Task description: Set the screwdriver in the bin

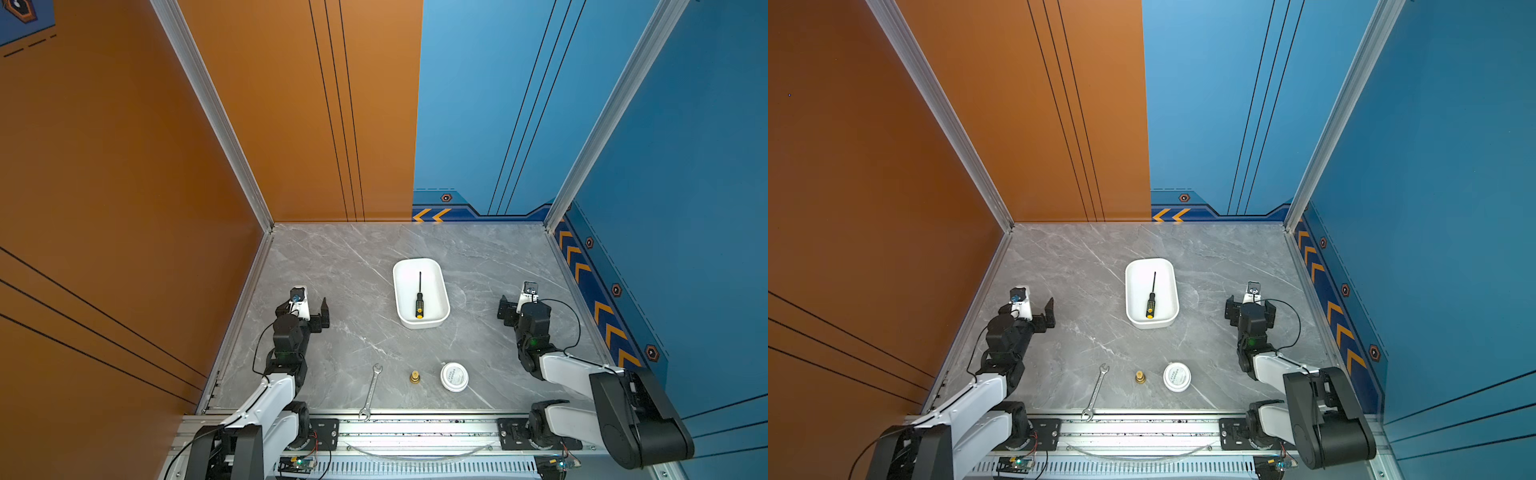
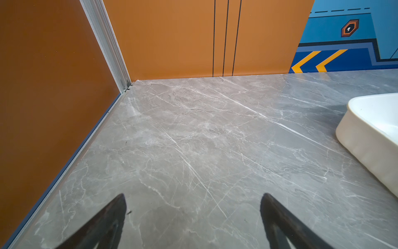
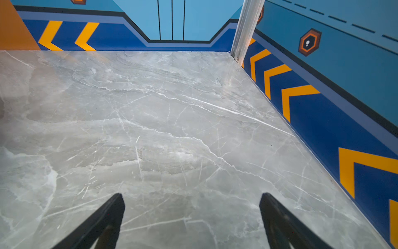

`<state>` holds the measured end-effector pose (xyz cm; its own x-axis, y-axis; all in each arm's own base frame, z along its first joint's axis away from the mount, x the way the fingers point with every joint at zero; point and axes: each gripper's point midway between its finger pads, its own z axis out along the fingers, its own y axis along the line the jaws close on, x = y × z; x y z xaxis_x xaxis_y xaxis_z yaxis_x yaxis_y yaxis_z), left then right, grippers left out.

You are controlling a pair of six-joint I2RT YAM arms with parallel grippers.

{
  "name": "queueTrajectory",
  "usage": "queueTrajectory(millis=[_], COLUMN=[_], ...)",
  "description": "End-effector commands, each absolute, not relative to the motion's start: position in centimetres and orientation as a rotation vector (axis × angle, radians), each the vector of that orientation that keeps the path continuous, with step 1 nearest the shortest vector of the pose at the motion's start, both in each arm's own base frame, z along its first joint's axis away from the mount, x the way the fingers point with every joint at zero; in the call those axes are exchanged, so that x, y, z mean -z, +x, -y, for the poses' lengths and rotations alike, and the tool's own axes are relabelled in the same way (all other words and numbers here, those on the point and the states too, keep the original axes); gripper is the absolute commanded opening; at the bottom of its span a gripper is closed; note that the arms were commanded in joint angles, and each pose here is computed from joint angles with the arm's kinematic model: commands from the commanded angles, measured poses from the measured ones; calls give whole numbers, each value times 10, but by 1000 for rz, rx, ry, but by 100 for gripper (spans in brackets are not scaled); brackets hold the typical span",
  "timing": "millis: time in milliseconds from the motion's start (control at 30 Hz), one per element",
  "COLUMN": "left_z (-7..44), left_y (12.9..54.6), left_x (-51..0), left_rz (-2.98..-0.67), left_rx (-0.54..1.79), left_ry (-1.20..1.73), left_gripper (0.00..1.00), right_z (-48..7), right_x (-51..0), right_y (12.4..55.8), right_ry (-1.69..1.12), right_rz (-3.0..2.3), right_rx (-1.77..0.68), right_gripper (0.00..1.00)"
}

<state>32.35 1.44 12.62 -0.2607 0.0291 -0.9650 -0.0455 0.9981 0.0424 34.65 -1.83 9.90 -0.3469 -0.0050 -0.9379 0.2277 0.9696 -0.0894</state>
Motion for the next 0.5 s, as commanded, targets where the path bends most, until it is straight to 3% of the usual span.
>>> queueTrajectory(millis=[0, 467], left_z=[-11, -5], left_y=[335, 383], left_x=[-135, -104], left_rz=[-1788, -1803], left_rx=[-25, 121], left_ry=[9, 8], left_gripper=[98, 98], right_z=[9, 12], right_x=[-121, -99], right_y=[368, 383], right_ry=[115, 122], right_rz=[-1792, -1839], right_rx=[186, 186], right_gripper=[96, 98])
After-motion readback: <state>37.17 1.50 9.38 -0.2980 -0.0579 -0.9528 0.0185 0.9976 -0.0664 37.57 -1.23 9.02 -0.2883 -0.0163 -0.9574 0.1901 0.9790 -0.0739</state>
